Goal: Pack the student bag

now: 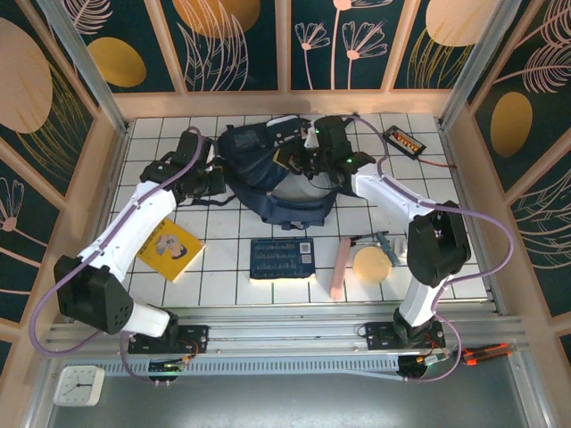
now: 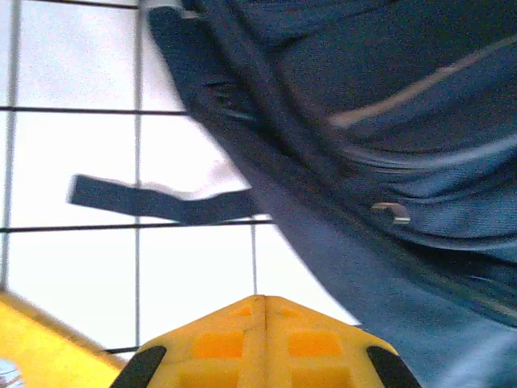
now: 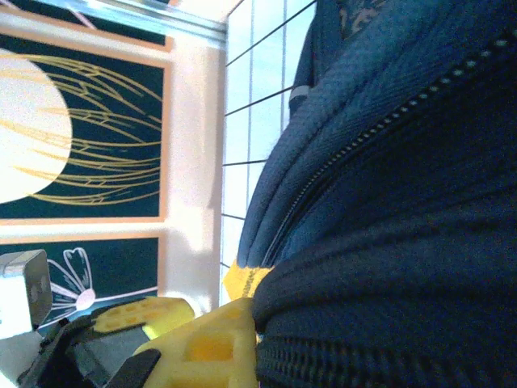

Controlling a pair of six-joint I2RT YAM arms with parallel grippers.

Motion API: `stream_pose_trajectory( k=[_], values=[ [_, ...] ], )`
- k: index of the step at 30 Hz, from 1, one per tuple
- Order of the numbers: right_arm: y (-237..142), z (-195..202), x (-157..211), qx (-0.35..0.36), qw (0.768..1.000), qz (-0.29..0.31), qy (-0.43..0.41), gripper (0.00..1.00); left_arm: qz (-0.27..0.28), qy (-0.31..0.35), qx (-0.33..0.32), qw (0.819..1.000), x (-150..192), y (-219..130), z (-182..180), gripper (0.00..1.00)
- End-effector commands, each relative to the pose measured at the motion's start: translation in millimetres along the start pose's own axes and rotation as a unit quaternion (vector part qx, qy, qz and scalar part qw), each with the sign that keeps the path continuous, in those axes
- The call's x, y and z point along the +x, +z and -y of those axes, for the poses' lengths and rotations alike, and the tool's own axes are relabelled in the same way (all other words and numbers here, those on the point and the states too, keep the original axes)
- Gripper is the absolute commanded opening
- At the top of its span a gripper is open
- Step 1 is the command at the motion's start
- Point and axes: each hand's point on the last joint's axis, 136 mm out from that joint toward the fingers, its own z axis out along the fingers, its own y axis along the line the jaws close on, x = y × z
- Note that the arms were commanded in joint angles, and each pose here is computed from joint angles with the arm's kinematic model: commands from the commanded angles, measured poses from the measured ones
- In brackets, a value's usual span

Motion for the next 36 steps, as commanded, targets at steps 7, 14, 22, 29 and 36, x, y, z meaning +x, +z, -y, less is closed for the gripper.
stream_pose_trajectory(
  k=[7, 14, 22, 29, 36],
  values=[
    [-33, -57, -26, -0.072, 0.995, 0.043, -0.045, 0.00, 0.007, 0.013, 0.061, 0.998, -12, 11, 22, 0.21],
    [-21, -88, -38, -0.114, 0.992, 0.056, -0.022, 0.00, 0.039, -0.069, 0.195, 0.978, -6, -7, 74, 0.81],
    [7, -114, -28, -0.125, 0.991, 0.051, -0.025, 0.00, 0.016, -0.131, 0.209, 0.969, 11, -9, 81, 0.98],
    [21, -114, -16, -0.118, 0.992, 0.038, -0.028, 0.00, 0.005, -0.136, 0.211, 0.968, 4, -17, 86, 0.81],
    [25, -116, -15, -0.117, 0.992, 0.042, -0.029, 0.00, -0.009, -0.135, 0.225, 0.965, 1, -24, 95, 0.66]
  ],
)
